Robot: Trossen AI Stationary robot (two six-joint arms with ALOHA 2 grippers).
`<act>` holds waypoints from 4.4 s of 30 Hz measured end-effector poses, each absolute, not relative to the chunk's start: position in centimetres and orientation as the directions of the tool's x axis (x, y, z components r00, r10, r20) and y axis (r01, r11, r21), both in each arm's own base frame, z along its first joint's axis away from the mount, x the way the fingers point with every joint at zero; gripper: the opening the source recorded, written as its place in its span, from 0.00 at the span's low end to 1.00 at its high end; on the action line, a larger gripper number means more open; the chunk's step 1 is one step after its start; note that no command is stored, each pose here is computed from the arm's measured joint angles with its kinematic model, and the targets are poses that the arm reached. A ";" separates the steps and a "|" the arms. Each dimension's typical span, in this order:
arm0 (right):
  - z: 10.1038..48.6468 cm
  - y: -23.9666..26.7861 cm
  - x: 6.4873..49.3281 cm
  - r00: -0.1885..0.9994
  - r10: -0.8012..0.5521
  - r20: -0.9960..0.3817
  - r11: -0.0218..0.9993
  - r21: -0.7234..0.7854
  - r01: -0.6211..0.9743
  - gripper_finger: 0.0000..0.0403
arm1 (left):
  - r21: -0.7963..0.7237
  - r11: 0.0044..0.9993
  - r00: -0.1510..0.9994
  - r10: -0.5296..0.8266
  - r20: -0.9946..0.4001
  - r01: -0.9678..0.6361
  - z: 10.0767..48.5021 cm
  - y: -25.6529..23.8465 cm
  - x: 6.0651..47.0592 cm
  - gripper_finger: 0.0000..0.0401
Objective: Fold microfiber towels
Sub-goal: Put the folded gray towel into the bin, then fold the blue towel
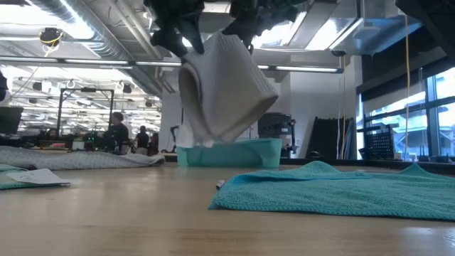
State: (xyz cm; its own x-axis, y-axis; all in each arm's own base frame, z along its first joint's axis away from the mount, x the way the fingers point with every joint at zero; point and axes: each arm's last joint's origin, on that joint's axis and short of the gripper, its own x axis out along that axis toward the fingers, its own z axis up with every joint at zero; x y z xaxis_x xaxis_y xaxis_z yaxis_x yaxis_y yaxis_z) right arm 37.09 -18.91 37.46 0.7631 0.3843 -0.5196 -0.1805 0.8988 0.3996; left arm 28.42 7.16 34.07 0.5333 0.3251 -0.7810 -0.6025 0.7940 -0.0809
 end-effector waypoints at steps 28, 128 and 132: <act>37.5 -19.7 36.8 0.775 0.368 -0.514 0.899 0.410 -0.155 0.04 | -0.229 0.803 0.619 0.208 -0.757 -0.550 34.0 8.6 29.1 0.48; 27.0 -28.5 36.8 0.474 0.143 -0.869 0.935 0.276 0.224 0.38 | 0.065 0.833 0.321 0.282 -0.904 -0.549 25.2 21.6 28.7 0.30; 28.3 -29.2 37.6 0.549 0.039 -0.835 0.958 0.188 0.218 0.34 | 0.070 0.826 0.367 0.322 -0.873 -0.559 27.1 20.9 28.2 0.30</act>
State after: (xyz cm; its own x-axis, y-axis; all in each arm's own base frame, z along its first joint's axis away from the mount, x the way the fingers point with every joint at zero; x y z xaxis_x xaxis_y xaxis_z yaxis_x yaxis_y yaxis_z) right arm 37.57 -29.24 28.26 0.5492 0.0387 -0.8348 0.2178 0.9578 0.1876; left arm 28.24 20.94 27.13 0.3669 0.3220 -0.8728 -0.5593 0.8260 0.0696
